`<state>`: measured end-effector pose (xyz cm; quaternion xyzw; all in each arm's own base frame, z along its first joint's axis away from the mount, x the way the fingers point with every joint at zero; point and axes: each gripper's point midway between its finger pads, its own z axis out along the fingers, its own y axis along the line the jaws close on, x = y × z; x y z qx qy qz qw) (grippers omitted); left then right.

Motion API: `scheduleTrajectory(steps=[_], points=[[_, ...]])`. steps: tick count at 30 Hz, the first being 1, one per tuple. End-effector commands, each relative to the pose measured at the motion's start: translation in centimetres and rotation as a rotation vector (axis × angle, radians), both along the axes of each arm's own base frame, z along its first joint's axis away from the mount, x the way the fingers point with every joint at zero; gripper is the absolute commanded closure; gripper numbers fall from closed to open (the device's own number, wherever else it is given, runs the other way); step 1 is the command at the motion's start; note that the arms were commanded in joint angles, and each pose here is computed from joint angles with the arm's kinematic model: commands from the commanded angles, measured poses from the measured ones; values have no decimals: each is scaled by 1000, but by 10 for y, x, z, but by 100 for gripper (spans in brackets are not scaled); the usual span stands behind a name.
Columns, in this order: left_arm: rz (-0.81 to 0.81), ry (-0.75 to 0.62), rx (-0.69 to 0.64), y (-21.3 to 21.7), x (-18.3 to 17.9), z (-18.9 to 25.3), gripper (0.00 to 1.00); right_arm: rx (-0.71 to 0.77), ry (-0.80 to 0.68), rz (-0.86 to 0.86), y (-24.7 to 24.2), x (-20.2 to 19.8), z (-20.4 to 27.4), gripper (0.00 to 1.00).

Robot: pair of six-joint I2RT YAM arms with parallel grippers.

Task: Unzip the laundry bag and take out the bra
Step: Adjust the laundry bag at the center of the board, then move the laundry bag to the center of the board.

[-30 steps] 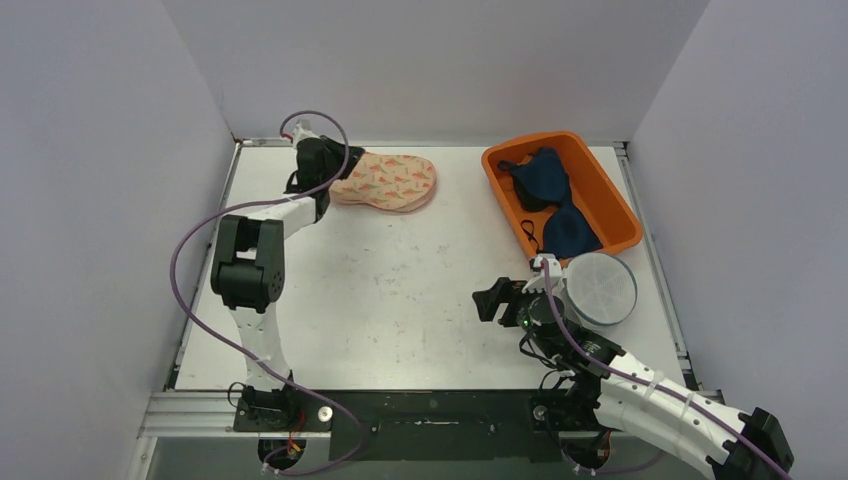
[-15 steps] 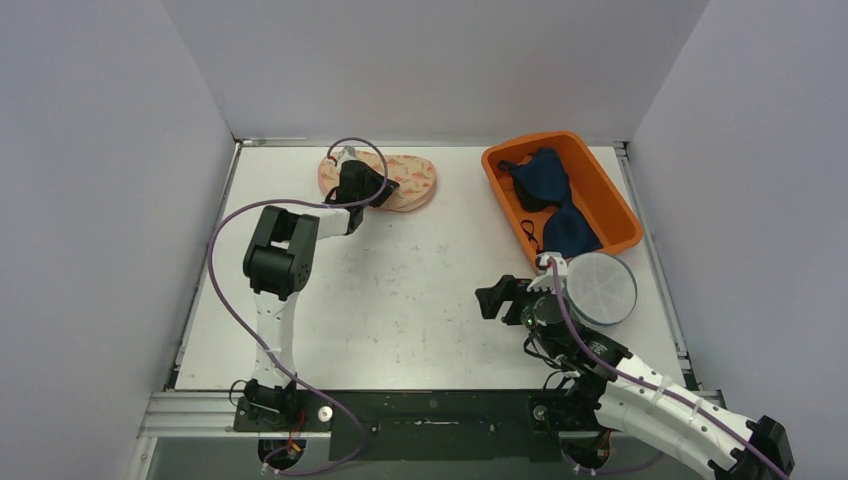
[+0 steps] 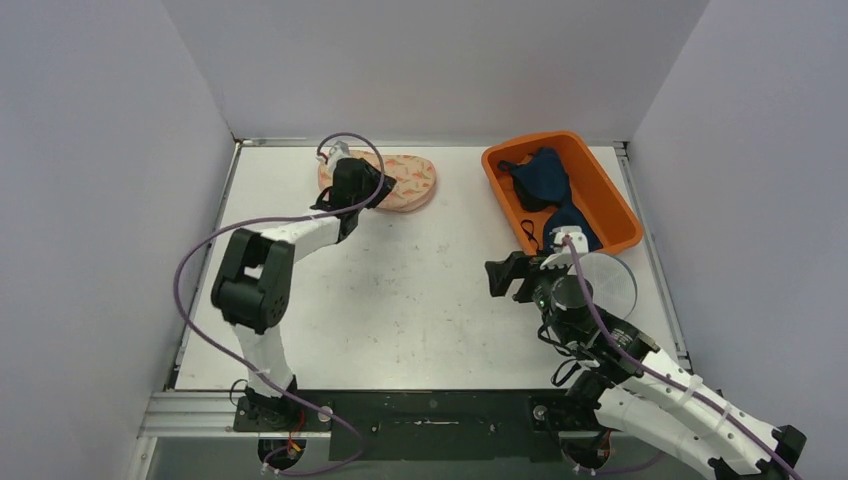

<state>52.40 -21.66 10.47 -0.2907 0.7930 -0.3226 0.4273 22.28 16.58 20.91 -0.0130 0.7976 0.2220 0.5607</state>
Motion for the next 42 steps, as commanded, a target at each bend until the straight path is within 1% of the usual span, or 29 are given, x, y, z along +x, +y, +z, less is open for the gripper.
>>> scheduleTrajectory(steps=[1, 4, 5, 6, 7, 11, 15, 17, 18, 20, 24, 25, 28, 31, 33, 36, 39, 40, 42], points=[[4, -189, 74, -14, -55, 120, 66, 18, -82, -138, -27, 8, 42, 9], [-32, -214, 125, -21, -109, 134, 54, 37, -113, -173, -38, 6, 68, 7], [-37, -210, 143, -21, -126, 133, 47, 33, -113, -194, -44, 5, 73, 6], [-53, -211, 158, -23, -144, 133, 44, 30, -114, -217, -50, 4, 76, 5], [-76, -210, 178, -27, -162, 130, 37, 30, -118, -240, -56, 3, 81, 4], [-217, -196, 280, -50, -232, 109, 25, 49, -132, -321, -80, -4, 93, 4], [-379, -213, 290, -86, -291, 96, 15, 47, -112, -457, -111, -11, 87, 4], [-460, -230, 257, -109, -316, 94, 2, 49, -94, -482, -118, -15, 76, 4], [-505, -252, 223, -123, -328, 99, 3, 57, -87, -485, -119, -17, 70, 5], [-554, -296, 183, -143, -341, 109, 4, 67, -68, -497, -120, -18, 57, 5], [-578, -318, 183, -163, -346, 120, 4, 57, -28, -615, -136, -20, 39, 5], [-581, -312, 168, -167, -347, 119, 4, 60, -14, -635, -137, -20, 33, 5], [-619, -329, 64, -189, -352, 126, 4, 106, 23, -687, -138, -21, 18, 5], [-672, -351, -20, -225, -354, 139, 4, 190, 19, -681, -137, -23, 20, 5], [-706, -332, -28, -252, -353, 133, 4, 237, 5, -655, -135, -25, 29, 5], [-752, -326, -124, -285, -358, 131, 3, 272, 4, -647, -139, -31, 43, 5], [-801, -306, -220, -309, -366, 121, 0, 245, 14, -646, -143, -35, 44, 5], [-801, -300, -235, -309, -367, 118, 4, 227, 24, -646, -143, -35, 41, 5], [-776, -273, -236, -302, -366, 106, 6, 154, 49, -620, -137, -33, 33, 6]])
